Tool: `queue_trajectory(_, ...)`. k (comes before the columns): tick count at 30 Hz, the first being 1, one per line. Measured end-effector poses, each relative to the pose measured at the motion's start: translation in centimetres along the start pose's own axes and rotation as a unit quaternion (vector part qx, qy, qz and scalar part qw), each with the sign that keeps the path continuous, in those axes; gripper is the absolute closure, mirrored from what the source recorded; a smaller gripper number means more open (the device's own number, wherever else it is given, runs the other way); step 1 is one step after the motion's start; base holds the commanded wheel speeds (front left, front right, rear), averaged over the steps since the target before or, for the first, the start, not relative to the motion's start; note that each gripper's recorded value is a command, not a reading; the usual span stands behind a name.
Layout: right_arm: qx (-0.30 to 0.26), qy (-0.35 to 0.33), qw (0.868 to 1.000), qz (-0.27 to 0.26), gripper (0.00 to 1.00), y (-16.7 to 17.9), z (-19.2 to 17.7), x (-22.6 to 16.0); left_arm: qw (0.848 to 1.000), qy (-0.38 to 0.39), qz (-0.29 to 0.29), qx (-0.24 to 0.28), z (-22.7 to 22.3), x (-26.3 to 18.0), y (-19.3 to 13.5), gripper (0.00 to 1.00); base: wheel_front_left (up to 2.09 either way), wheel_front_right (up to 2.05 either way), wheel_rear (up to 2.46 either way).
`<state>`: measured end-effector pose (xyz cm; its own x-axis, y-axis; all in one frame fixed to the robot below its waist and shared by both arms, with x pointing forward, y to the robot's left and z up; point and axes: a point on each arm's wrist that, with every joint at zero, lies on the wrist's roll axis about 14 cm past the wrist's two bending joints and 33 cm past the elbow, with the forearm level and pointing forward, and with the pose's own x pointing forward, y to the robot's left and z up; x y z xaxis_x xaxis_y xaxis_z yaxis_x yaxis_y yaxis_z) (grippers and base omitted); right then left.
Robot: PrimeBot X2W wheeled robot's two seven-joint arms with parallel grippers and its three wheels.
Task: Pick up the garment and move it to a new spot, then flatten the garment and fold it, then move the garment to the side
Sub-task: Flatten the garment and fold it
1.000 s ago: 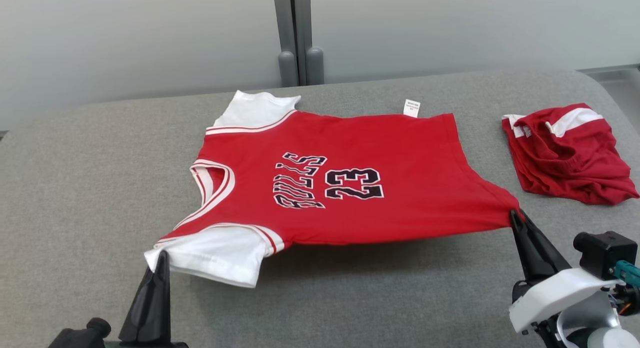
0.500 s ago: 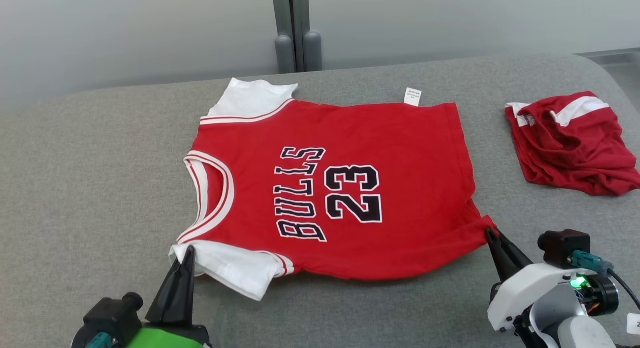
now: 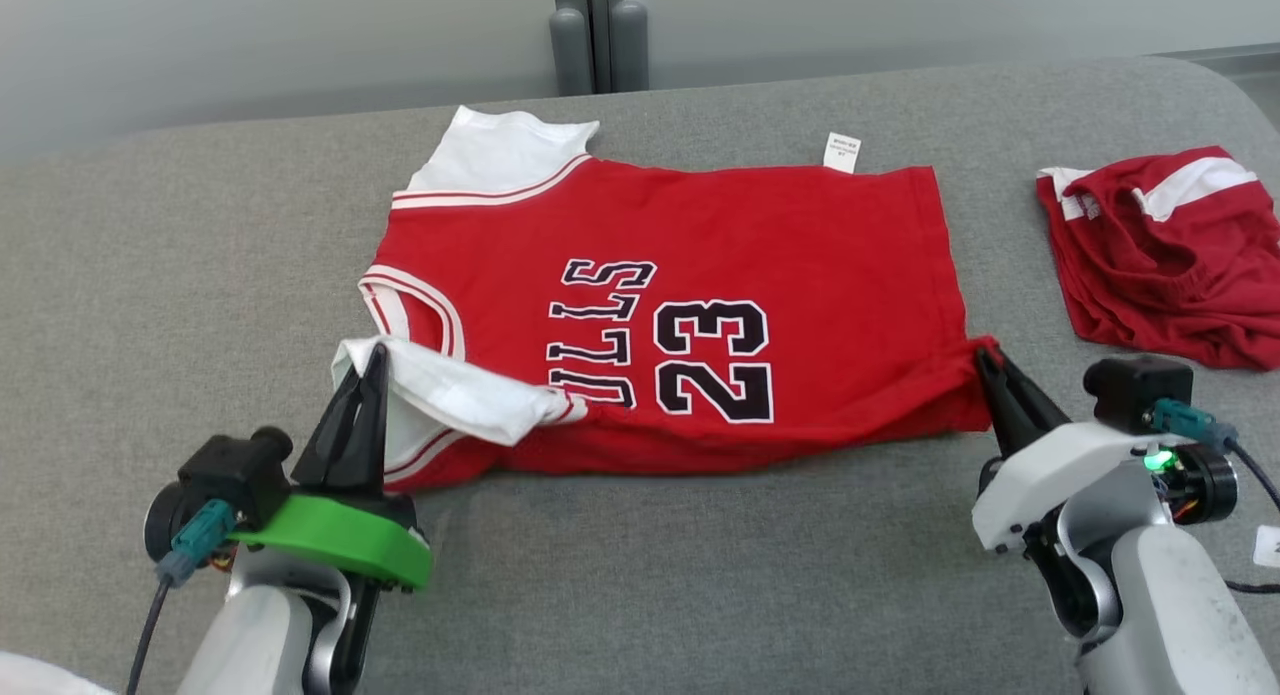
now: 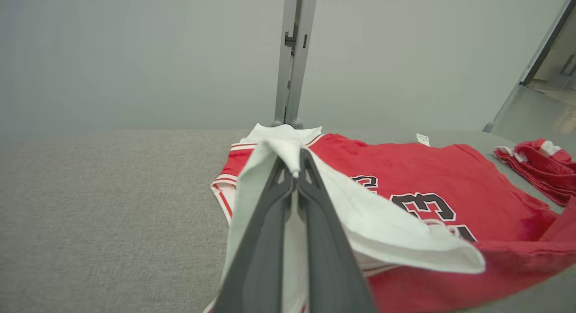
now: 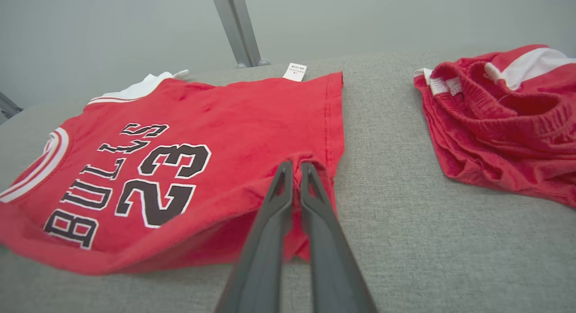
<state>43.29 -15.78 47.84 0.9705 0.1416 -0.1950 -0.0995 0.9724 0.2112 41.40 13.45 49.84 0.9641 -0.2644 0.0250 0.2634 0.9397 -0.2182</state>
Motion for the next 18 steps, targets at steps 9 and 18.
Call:
queue_trajectory(9,-0.007,0.016,1.000,-0.021,1.00,-1.7,-0.6,3.8,1.000,0.024,0.006,-0.004,-2.4,4.5,1.0,1.00,0.00,0.00,0.00)
queue_trajectory(18,-0.007,0.018,0.999,-0.031,0.00,-2.5,-1.9,5.5,0.999,0.033,0.019,-0.005,-3.5,6.3,2.0,1.00,0.00,0.00,0.00)
